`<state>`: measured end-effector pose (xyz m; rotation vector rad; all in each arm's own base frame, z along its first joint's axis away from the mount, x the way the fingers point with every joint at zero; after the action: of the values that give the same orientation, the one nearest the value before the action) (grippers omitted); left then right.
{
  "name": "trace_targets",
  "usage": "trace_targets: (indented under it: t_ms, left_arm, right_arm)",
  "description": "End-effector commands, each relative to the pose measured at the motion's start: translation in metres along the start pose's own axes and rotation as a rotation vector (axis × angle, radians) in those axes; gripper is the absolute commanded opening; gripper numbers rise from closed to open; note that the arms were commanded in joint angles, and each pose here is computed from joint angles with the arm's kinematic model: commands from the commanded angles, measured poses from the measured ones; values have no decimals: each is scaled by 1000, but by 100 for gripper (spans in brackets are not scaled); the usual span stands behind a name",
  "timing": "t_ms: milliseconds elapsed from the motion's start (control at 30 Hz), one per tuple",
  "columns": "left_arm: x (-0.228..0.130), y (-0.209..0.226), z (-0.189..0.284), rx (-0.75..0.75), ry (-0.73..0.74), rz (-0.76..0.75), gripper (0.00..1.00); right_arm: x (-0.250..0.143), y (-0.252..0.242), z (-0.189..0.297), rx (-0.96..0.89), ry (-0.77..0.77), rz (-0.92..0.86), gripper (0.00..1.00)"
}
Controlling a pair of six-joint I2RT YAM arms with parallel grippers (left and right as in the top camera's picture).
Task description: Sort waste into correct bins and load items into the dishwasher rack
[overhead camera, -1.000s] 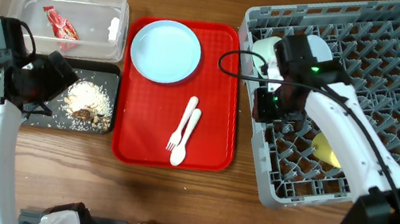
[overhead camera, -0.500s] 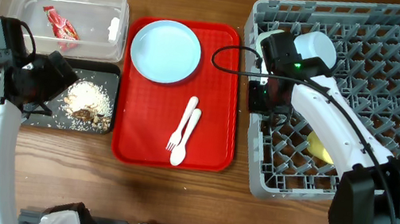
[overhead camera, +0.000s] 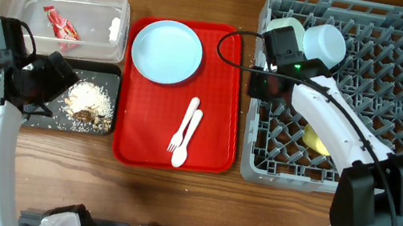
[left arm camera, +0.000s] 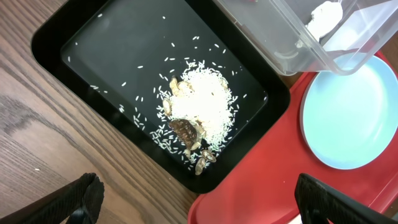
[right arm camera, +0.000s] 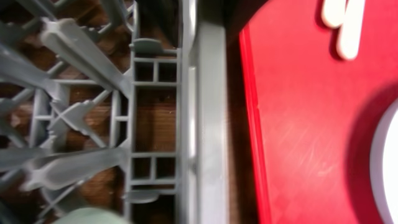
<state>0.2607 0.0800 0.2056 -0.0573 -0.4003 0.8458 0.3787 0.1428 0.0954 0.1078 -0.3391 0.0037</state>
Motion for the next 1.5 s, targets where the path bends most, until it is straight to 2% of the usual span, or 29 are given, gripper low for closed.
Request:
trace_targets:
  t_ms: [0,167,267,367,500,667,767,1033,1200,1267,1400,1467]
  left_arm:
    - [1,0,2,-8,-8,14,100]
    - [1,0,2,-8,-8,14,100]
    - [1,0,2,-8,-8,14,100]
    - [1,0,2,-9,-8,0,100]
    - [-1,-4,2,-31,4,-103,100]
    - [-2,-6,3,-49,14,-107,100]
    - [-3,-7,3,-55,18,-103,100]
    - [-3,-7,3,-55,17,-103,100]
    - [-3,-7,3,-55,18,-103,100]
    - [-3,-7,3,-55,17,-103,100]
    - [-3,-7,3,-55,18,-103,100]
    - [-3,-7,3,-55,17,-103,100]
  right_arm:
    - [12,-15,3,-70,-46,-4,43]
    - [29,-8,46,-33,-126,9,59]
    - [32,19,95,143,-199,29,59]
    - [-2,58,109,243,-119,111,59]
    - [-53,102,84,233,27,162,59]
    - [-103,129,30,126,184,127,58]
    - [-122,136,-6,70,239,151,57]
    - [-147,129,-49,-28,336,74,56]
    - [-148,113,-48,-119,327,63,48]
    - [-148,113,-48,-118,328,64,40]
    - [-151,115,-48,-101,344,61,17]
    - [-151,116,-48,-99,346,61,10]
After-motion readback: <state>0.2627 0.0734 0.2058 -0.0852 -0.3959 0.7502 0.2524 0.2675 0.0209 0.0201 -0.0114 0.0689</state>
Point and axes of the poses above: each gripper's point midway between its finger pads, its own z axis back along the fingers, its own y axis along the line the jaws close on, x = y × z, the point moved 2 cm from there along z, back along the fingers, and after that the axes turned 2 degrees about z, right-handed, at the moved point
